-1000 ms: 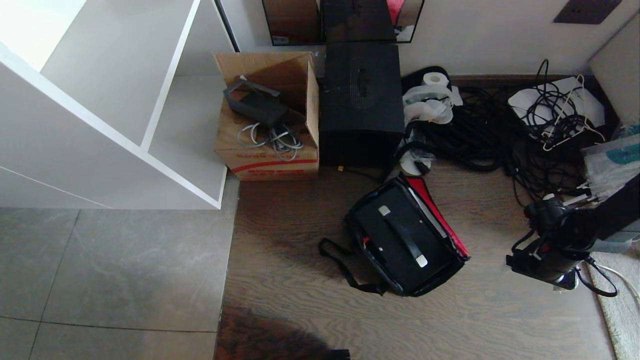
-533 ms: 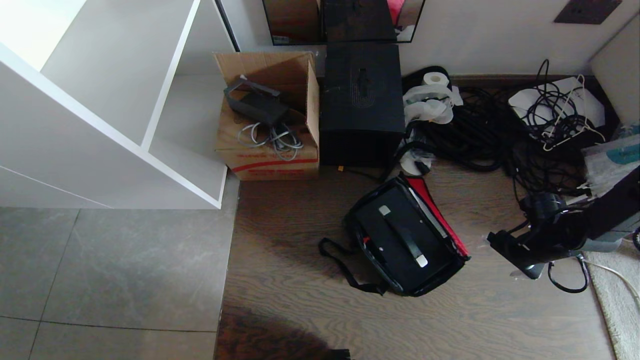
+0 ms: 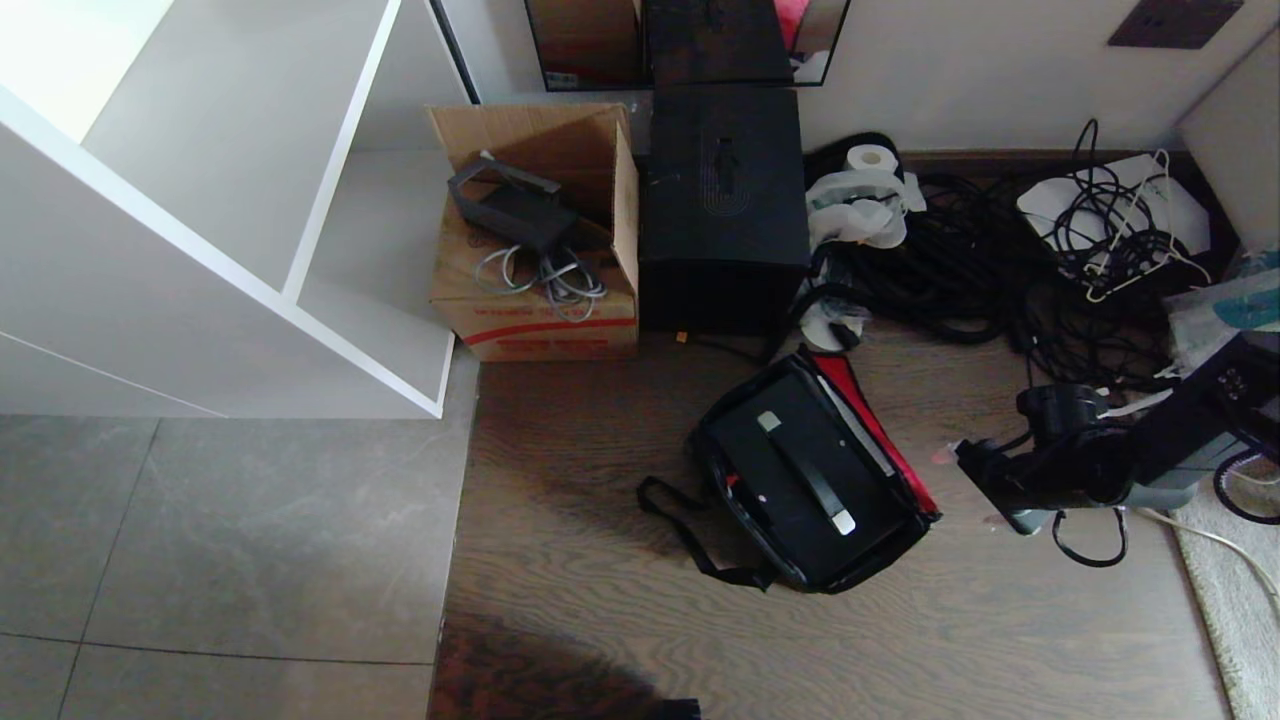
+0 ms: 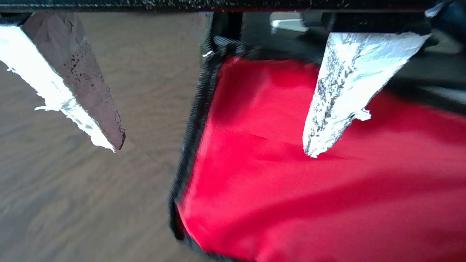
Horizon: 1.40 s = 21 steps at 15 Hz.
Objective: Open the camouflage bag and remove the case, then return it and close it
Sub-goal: Close the top of the storage box
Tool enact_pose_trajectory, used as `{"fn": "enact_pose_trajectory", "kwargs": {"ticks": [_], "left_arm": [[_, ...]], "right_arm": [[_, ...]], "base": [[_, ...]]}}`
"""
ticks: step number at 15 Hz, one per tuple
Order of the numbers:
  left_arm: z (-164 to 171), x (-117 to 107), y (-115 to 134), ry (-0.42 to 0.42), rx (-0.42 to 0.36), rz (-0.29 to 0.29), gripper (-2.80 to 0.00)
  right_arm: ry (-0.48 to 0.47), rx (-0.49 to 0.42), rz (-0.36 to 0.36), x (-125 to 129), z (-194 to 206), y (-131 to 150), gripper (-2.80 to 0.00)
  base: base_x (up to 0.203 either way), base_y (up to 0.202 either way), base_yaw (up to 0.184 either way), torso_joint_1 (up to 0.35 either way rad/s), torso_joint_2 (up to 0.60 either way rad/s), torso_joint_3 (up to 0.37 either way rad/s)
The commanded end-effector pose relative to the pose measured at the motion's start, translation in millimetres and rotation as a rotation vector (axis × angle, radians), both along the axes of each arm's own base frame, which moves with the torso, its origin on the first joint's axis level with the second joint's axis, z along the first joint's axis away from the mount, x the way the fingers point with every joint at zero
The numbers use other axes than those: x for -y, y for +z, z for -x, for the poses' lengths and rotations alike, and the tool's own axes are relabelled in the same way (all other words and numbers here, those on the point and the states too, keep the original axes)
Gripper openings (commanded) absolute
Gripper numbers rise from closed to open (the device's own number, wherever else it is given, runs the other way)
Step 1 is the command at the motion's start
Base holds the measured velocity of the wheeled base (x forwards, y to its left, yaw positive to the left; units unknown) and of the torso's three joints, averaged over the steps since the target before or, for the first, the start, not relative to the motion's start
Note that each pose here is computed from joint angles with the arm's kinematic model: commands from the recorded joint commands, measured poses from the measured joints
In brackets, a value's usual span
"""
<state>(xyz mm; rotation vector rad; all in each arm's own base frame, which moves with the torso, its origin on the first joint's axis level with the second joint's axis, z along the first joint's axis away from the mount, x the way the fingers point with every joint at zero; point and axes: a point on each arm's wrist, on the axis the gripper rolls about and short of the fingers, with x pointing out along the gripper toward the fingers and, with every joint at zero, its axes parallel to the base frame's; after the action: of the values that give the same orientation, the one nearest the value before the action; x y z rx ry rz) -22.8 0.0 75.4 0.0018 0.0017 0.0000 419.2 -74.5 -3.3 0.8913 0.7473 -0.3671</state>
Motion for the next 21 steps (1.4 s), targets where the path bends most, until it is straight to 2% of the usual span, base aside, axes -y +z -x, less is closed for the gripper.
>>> {"fn": "enact_pose_trajectory", "kwargs": {"ticks": [1, 5, 11, 14, 18, 19, 21], "left_arm": [[0.1, 0.0, 0.2, 0.0, 0.001, 0.0, -2.8], [0.0, 0.0, -0.1, 0.0, 0.0, 0.0, -2.8], [0.0, 0.0, -0.1, 0.0, 0.0, 0.0, -2.8], [0.1, 0.0, 0.2, 0.0, 0.001, 0.0, -2.8], [0.0, 0.0, -0.1, 0.0, 0.0, 0.0, -2.8], [0.0, 0.0, -0.1, 0.0, 0.0, 0.0, -2.8], [0.0, 0.0, -0.1, 0.0, 0.0, 0.0, -2.8]], "right_arm": [[0.0, -0.026, -0.015, -2.7, -2.3, -14.1, 0.0], [-0.045, -0.008, -0.084, -12.4, -12.0, -17.6, 0.0], [-0.009, -0.011, -0.113, -14.0, -17.5, -27.4, 0.0], [0.035, -0.012, -0.118, -15.3, -18.0, -30.4, 0.0], [0.046, -0.002, -0.108, -14.5, -24.2, -34.3, 0.0], [0.053, 0.001, -0.099, -15.1, -25.4, -35.2, -2.8], [0.077, 0.0, -0.076, -17.6, -25.6, -36.0, -2.8]], "base": [[0.0, 0.0, 0.0, 0.0, 0.0, 0.0], [0.0, 0.0, 0.0, 0.0, 0.0, 0.0], [0.0, 0.0, 0.0, 0.0, 0.0, 0.0], [0.0, 0.0, 0.0, 0.0, 0.0, 0.0], [0.0, 0.0, 0.0, 0.0, 0.0, 0.0], [0.0, 0.0, 0.0, 0.0, 0.0, 0.0], [0.0, 0.0, 0.0, 0.0, 0.0, 0.0]]}}
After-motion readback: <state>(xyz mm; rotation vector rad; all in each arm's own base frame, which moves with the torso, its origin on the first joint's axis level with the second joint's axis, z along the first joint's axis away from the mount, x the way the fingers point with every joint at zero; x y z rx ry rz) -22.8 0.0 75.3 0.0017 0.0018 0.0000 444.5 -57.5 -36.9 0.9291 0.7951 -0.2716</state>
